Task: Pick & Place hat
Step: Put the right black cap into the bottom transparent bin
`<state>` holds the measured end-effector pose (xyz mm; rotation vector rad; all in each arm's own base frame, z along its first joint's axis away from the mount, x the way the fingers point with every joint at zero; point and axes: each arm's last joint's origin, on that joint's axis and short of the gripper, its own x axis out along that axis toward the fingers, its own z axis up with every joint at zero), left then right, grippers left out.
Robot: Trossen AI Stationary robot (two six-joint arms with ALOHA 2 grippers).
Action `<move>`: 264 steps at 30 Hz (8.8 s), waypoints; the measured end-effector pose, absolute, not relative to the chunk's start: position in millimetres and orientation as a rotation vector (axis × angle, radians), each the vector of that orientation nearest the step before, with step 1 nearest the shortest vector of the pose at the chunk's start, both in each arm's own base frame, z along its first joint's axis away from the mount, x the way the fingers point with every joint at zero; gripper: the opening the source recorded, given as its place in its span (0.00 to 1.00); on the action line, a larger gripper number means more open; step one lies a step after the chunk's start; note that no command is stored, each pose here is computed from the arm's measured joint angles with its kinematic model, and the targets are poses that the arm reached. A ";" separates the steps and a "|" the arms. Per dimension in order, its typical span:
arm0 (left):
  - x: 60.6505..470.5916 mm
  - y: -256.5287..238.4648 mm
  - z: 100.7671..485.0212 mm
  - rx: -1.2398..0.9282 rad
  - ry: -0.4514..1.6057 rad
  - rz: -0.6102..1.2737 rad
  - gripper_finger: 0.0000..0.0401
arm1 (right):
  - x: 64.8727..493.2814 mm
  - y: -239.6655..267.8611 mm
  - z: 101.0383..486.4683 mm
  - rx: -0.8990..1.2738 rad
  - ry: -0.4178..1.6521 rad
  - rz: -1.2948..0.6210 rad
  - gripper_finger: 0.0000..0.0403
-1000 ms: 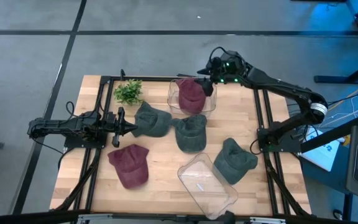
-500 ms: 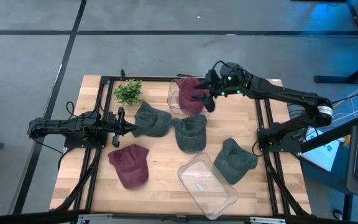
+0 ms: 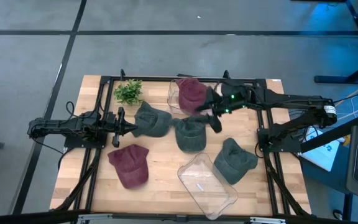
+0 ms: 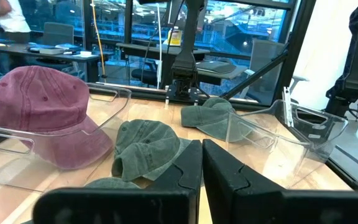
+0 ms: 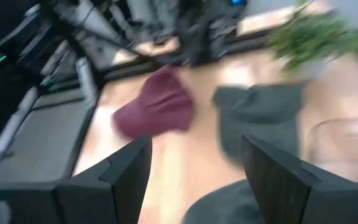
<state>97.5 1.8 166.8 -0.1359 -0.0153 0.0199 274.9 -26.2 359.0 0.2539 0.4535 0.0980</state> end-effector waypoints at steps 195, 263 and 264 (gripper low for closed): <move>97.5 1.8 168.1 -0.136 -0.029 0.019 0.02 | 125.4 40.5 146.4 0.873 1.308 -0.398 0.14; 97.5 1.7 168.1 -0.136 -0.029 0.019 0.02 | 124.5 34.4 303.2 0.768 0.886 -0.236 0.14; 97.5 1.8 168.1 -0.136 -0.029 0.019 0.02 | 124.1 34.3 306.0 0.769 0.881 -0.232 0.14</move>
